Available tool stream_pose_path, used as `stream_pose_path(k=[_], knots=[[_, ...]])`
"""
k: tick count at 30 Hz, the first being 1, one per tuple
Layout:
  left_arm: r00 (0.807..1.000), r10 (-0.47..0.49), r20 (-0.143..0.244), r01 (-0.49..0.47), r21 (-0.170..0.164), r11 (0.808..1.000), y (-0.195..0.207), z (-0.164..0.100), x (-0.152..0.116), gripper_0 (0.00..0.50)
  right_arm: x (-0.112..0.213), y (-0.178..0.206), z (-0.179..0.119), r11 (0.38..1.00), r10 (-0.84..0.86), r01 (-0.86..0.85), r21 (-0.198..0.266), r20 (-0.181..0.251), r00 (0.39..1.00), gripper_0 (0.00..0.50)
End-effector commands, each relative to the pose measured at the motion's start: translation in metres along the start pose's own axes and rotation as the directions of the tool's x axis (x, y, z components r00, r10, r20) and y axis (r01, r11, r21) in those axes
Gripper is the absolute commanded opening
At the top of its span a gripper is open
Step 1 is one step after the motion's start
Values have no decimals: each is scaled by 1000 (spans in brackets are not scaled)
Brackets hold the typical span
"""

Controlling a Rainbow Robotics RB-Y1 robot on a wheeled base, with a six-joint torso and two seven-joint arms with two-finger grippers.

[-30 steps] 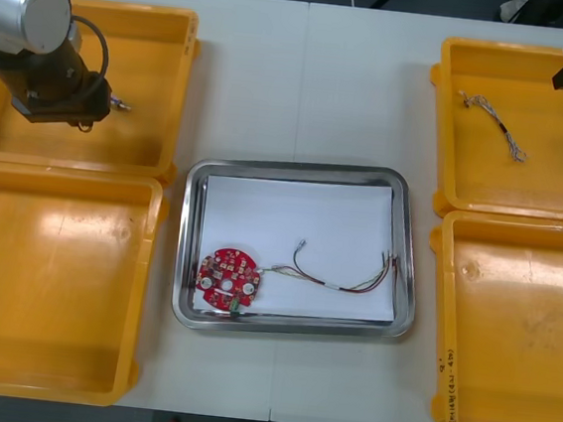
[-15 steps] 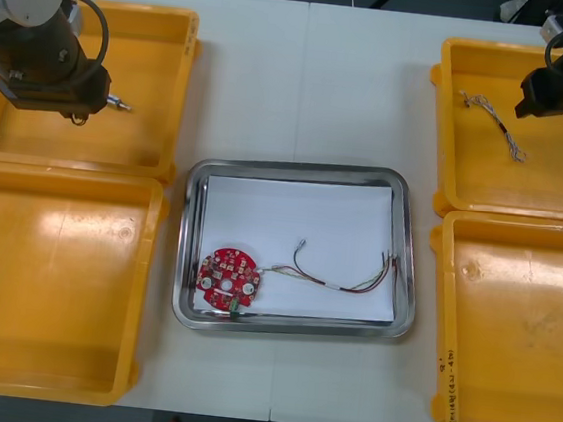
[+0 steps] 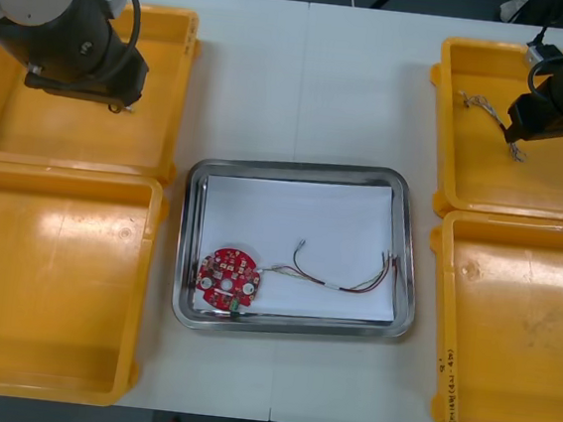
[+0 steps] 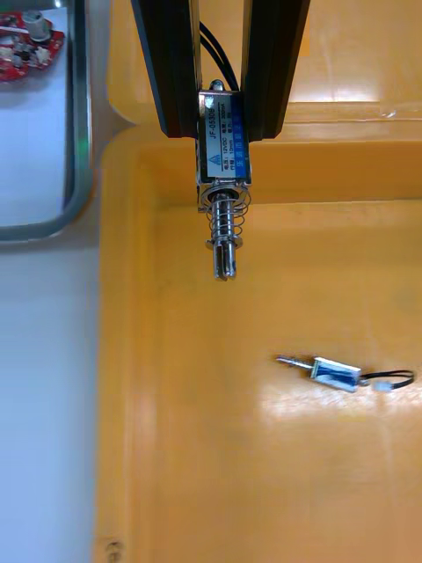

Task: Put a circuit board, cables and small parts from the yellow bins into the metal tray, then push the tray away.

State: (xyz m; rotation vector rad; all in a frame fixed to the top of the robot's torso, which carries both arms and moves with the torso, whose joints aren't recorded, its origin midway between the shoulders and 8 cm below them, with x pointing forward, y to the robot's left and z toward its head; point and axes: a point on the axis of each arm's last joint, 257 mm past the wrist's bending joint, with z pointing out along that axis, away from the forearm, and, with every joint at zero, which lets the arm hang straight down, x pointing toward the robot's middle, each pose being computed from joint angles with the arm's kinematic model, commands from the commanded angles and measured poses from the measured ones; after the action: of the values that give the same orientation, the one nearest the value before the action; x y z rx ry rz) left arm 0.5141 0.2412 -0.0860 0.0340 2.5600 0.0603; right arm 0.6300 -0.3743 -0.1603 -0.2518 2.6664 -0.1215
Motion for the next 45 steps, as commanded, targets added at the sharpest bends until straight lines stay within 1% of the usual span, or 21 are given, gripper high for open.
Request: stream_pose_path(k=[1,6,7,9,15,19,21,22,23,25,27,32,34,41,43,45], knots=[[999,-39,30,37,58,998,-46,-13,3,0,-30,13,-22,999,-26,29,-40,67,997,500],[1000,-16,23,14,98,995,-81,-14,18,0,-32,14,-17,998,6,0,-68,92,996,500],[1000,-9,23,7,102,995,-85,-14,20,0,-32,14,-17,998,5,1,-65,91,996,500],[1000,12,15,-13,118,993,-100,-13,27,0,-32,9,-20,999,-8,12,-43,80,997,500],[998,55,-21,-52,133,990,-126,-4,47,0,-32,8,-23,999,-11,13,-37,74,997,500],[994,92,-54,-84,133,988,-138,3,63,0,-32,7,-21,999,-20,22,-31,79,997,500],[991,113,-76,-103,129,986,-143,9,73,0,-37,8,-19,999,-24,28,-36,99,995,500],[990,118,-80,-108,127,986,-143,10,75,0,-37,10,-18,999,-25,29,-39,104,994,500],[987,129,-92,-117,124,985,-145,12,79,0,-37,10,-15,999,-24,29,-40,110,994,500],[981,141,-130,-125,120,985,-145,20,90,0,-38,10,-12,999,-33,37,-33,116,993,500],[977,147,-154,-129,121,984,-147,26,96,0,-38,12,-10,998,-41,45,-33,118,992,500],[972,155,-177,-135,122,983,-152,43,104,0,-36,18,-3,998,-45,50,-41,121,992,500],[970,161,-184,-141,117,983,-154,52,108,0,-38,19,2,998,-43,49,-39,138,989,500],[963,182,-198,-160,120,980,-162,73,120,2,-41,18,6,998,-44,49,-28,158,987,500],[960,190,-207,-168,118,979,-163,79,125,1,-42,19,9,999,-35,41,-31,170,985,500],[959,197,-205,-175,119,977,-166,83,127,3,-43,22,13,999,-26,34,-41,182,983,500]])
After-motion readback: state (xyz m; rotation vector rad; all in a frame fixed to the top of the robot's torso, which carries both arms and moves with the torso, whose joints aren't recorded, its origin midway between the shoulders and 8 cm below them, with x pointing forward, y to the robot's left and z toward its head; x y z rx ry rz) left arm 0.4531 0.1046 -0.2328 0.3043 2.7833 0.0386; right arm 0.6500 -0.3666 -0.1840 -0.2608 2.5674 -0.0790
